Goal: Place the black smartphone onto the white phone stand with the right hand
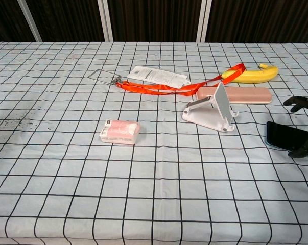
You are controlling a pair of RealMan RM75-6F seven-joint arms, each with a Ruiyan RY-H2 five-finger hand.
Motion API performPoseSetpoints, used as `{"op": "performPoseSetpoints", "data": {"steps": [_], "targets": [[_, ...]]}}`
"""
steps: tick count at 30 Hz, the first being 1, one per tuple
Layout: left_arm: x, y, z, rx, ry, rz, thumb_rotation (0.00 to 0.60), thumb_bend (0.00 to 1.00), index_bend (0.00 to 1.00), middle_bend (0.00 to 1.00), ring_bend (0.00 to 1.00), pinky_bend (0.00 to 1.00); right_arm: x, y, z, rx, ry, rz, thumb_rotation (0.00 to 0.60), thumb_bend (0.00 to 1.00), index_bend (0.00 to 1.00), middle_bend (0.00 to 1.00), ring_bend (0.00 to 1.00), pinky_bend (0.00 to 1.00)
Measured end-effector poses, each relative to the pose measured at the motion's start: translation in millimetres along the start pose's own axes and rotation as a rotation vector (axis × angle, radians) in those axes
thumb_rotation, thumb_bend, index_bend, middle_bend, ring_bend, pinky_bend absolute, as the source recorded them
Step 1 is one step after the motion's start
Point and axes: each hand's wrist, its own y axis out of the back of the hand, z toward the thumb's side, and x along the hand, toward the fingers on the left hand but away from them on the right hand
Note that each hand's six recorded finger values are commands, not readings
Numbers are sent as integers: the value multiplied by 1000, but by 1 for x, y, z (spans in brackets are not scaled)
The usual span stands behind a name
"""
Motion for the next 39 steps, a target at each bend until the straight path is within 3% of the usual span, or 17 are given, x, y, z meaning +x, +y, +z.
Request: {"op": "performPoseSetpoints", "data": {"steps": [14, 25, 39], "targets": [[0, 1, 0, -1, 1, 2, 600, 0, 0, 0, 0, 0, -9, -4, -15, 18, -58, 7, 600, 108, 161, 193, 93, 159], [0, 1, -1, -3, 4, 3, 600, 0, 0, 0, 0, 0, -10, -4, -16, 13, -64, 4, 600, 121, 251, 289, 145, 159], [0, 1, -1, -6, 7, 2, 600, 0, 0, 0, 0, 0, -10, -5, -21, 21, -77, 1, 600, 124, 272, 307, 160, 160]]}}
